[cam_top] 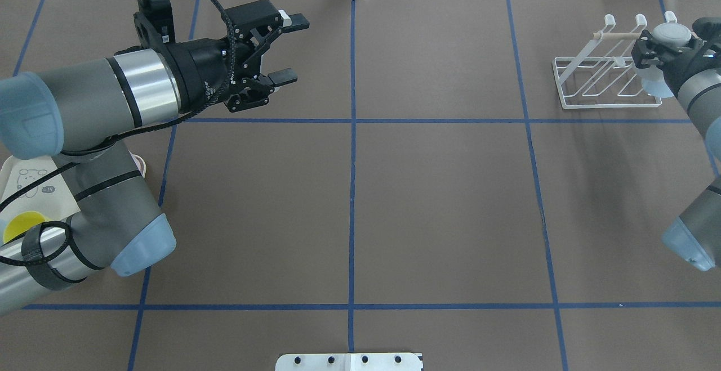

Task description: Transfer IKEA cup to right arm and place on rack

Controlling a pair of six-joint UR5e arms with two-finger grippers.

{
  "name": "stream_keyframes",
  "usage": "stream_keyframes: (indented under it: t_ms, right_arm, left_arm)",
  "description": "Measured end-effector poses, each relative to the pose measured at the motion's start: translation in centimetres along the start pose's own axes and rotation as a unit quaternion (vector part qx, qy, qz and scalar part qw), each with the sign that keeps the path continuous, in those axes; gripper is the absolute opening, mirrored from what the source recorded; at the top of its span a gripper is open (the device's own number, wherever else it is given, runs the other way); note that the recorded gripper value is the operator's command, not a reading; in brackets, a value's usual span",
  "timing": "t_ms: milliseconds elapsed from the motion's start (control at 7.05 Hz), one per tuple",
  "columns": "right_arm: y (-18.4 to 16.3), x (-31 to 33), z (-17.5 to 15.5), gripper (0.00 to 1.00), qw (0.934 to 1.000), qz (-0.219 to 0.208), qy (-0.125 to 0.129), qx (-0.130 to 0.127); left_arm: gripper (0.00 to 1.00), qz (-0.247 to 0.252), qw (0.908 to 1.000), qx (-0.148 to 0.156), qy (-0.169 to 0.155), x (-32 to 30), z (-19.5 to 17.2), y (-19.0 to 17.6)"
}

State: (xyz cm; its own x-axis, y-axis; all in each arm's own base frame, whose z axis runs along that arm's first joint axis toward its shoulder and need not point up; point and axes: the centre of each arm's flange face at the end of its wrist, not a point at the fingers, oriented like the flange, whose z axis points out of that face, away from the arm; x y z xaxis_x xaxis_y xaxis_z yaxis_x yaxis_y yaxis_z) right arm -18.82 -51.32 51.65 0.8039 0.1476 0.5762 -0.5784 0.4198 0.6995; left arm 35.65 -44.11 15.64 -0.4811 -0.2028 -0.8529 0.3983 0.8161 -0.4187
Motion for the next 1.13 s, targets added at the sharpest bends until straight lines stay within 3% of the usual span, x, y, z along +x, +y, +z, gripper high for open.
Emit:
stream_keyframes:
  t_ms: [1134]
  right_arm:
    - [-0.34,0.39,0.73,0.0,1.0,0.001,0.007,0.002]
  left_arm:
    - [1.0,-0.001,1.0,0.0,-0.002,-0.21,0.08,-0.05]
